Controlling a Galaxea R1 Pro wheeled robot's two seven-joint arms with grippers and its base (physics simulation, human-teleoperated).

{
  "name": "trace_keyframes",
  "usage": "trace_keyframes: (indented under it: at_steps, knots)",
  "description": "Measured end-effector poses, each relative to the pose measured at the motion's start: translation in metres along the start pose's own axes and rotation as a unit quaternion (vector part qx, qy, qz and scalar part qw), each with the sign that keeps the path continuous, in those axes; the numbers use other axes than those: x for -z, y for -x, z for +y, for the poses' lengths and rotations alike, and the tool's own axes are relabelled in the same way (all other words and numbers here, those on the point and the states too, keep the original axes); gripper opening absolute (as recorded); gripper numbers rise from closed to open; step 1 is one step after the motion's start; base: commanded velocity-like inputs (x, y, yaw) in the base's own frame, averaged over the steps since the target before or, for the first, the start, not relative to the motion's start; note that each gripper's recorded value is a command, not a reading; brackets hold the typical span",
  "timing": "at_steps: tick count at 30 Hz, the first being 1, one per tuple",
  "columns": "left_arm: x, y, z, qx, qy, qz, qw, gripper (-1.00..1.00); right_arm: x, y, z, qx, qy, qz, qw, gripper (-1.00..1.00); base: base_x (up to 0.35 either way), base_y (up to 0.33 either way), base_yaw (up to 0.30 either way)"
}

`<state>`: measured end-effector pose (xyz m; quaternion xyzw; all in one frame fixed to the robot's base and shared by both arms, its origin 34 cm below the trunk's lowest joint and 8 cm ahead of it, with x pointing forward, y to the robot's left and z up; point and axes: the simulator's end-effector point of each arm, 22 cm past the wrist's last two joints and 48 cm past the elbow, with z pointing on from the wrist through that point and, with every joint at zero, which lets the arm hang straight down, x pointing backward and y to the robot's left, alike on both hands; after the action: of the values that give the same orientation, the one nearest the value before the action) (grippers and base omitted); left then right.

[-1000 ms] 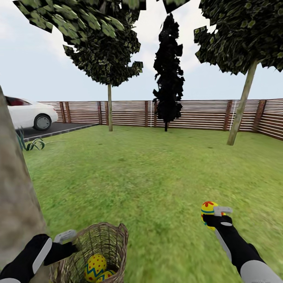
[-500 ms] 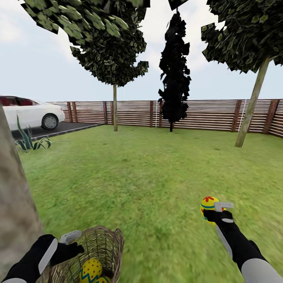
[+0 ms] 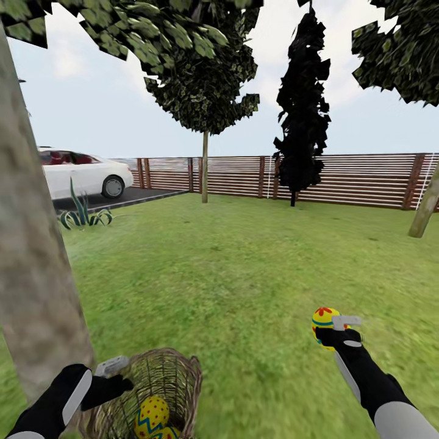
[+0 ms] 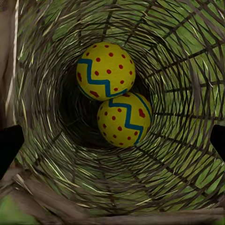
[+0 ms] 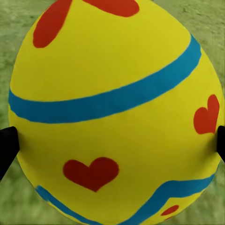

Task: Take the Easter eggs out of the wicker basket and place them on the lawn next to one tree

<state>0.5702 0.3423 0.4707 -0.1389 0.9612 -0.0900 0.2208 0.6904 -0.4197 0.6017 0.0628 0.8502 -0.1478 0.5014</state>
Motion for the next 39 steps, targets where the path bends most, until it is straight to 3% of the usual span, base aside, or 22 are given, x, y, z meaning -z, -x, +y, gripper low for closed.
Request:
trace_keyframes:
  at_steps: [31, 39]
  knots:
    - [-0.006, -0.010, -0.009, 0.001, -0.006, 0.011, 0.9999, 1.00, -0.002, -0.022, 0.006, 0.004, 0.003, 0.023, 0.9997, -1.00, 0.058, -0.335, 0.296]
    - [-0.006, -0.011, -0.008, 0.003, -0.006, 0.012, 0.9999, 1.00, -0.001, -0.025, 0.010, 0.004, 0.005, 0.025, 0.9997, -1.00, 0.324, -0.039, 0.224]
